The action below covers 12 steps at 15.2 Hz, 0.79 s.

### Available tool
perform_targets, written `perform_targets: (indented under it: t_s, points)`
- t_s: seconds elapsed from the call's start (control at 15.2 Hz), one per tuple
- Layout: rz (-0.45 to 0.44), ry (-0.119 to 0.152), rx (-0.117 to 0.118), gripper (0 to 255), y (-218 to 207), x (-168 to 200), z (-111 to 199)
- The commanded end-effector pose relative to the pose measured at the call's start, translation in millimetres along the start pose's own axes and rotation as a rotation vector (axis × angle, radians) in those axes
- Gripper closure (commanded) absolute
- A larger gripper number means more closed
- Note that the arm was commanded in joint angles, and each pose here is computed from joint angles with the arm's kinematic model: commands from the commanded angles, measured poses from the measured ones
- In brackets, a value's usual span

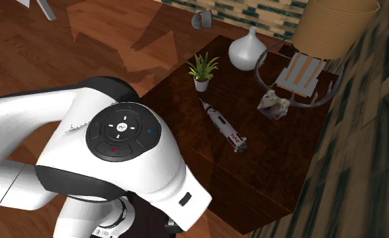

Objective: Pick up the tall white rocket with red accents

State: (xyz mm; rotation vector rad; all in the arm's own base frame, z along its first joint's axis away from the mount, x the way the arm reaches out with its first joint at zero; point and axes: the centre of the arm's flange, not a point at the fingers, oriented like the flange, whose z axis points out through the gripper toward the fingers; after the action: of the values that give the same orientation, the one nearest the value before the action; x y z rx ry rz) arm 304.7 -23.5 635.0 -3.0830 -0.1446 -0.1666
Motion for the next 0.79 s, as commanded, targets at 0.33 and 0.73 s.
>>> perform_targets:
  t_s: [0.33,0.73]
  points:
    - [0.179,-0.012,-0.043,0,-72,3,6]
    - [0.394,-0.027,-0.094,0,-156,24,18]
